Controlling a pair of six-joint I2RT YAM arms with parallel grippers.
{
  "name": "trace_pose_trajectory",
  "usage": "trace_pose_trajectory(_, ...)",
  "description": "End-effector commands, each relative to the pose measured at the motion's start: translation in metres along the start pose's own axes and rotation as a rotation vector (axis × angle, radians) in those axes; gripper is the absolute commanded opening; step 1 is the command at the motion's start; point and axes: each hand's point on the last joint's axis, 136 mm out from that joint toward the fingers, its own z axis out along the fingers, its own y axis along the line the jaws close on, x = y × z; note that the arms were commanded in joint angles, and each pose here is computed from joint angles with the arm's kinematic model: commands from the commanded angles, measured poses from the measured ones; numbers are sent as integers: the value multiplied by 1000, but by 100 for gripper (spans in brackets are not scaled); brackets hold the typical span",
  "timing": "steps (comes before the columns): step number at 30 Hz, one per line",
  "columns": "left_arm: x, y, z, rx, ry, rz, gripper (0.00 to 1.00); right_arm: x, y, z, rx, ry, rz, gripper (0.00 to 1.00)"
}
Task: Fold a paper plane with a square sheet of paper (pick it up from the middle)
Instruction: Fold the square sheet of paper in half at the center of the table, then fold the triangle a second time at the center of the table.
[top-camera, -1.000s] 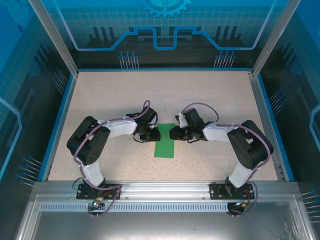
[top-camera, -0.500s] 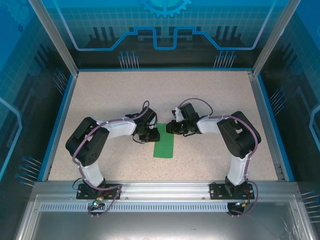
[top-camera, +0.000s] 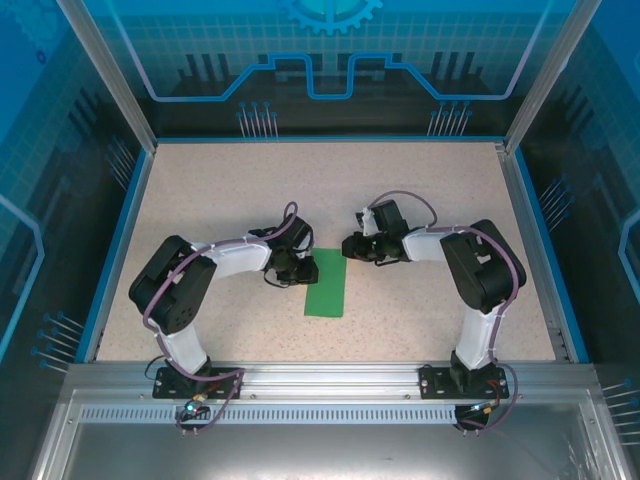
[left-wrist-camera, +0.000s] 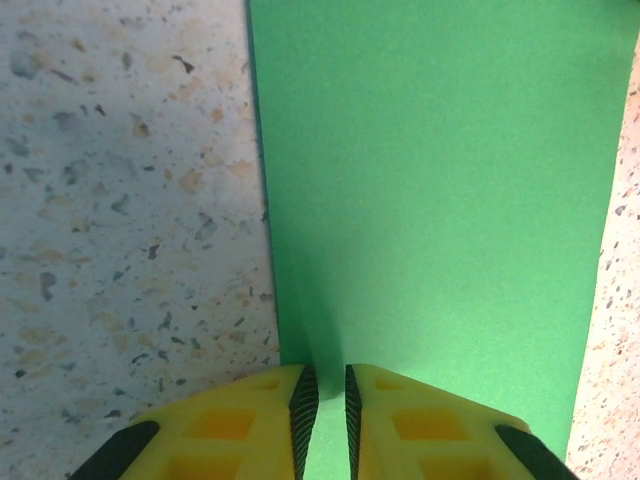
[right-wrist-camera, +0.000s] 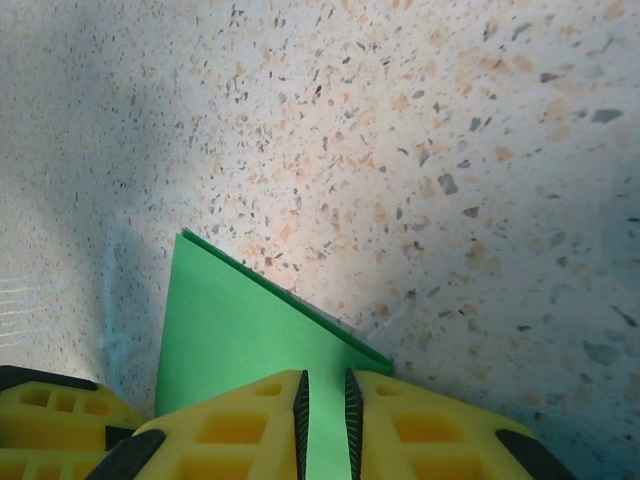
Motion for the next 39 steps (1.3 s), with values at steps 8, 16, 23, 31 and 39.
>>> trace_pose_trajectory(8,11,3,-15,-41,70,-18,26,41,41,-27,-45,29,-72,20)
trace_pose_trajectory(16,7,-6,-47,-41,26,-21,38,89,52,-25,-9,112,-118,20)
trace_pose_trajectory(23,34,-6,-69,34,13,-156,56,101,42,-19,30,132,-130,18)
trace_pose_trajectory(31,61,-9,-70,168,-26,-278,63,119,38,-12,37,171,-134,16)
trace_pose_trajectory(39,75,-10,-50,223,5,-310,63,124,33,-5,50,182,-134,15)
